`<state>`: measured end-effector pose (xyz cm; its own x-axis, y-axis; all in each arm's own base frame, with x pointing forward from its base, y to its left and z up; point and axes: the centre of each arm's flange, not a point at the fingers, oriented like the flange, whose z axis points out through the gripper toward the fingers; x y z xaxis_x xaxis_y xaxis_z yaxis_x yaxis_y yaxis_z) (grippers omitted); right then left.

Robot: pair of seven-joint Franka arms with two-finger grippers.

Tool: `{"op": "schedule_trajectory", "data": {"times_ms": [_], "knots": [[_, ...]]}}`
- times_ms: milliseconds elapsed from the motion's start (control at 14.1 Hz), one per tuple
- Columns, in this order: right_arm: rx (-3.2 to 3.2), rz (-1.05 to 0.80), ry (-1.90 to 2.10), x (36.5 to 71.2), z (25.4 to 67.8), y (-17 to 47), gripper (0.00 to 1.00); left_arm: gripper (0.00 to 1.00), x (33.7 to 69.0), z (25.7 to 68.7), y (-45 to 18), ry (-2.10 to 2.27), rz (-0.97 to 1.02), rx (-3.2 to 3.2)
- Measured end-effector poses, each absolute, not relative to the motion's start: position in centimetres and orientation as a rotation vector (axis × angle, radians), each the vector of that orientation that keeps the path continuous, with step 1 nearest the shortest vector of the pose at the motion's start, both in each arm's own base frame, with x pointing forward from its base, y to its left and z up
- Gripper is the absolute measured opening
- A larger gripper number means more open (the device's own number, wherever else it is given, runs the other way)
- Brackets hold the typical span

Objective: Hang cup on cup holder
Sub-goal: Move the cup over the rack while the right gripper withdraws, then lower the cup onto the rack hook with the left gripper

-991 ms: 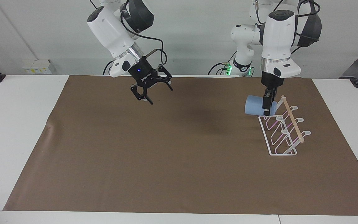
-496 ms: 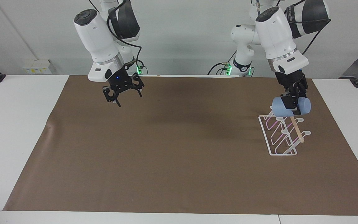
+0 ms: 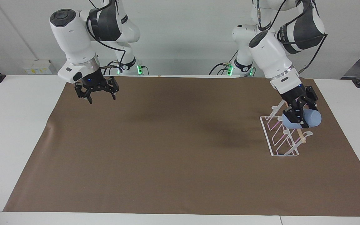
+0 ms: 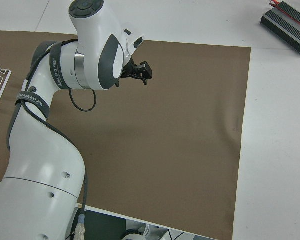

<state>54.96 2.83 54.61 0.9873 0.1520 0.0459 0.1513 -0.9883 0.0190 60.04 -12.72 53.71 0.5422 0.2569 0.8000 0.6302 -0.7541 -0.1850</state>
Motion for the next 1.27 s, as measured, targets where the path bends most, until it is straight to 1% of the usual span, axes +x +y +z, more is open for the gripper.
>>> {"op": "schedule_trajectory", "data": {"times_ms": [212, 566, 920, 1274], "knots": [[3.114, 0.060, 0.055, 54.8, 55.8, 2.3, 1.00, 0.72, 60.8, 52.0, -11.8, -0.676, -1.092, -2.306], [3.110, 0.103, -0.052, 54.2, 57.8, 0.5, 1.00, 0.72, 59.5, 47.9, -11.7, -0.666, -1.094, -2.324], [3.121, 0.108, -0.100, 54.0, 58.2, -0.9, 1.00, 0.72, 58.1, 46.0, -11.4, -0.660, -1.077, -2.348], [3.158, 0.130, -0.154, 53.2, 59.5, -1.7, 1.00, 0.72, 57.5, 45.4, -10.1, -0.653, -1.104, -2.353]]}}
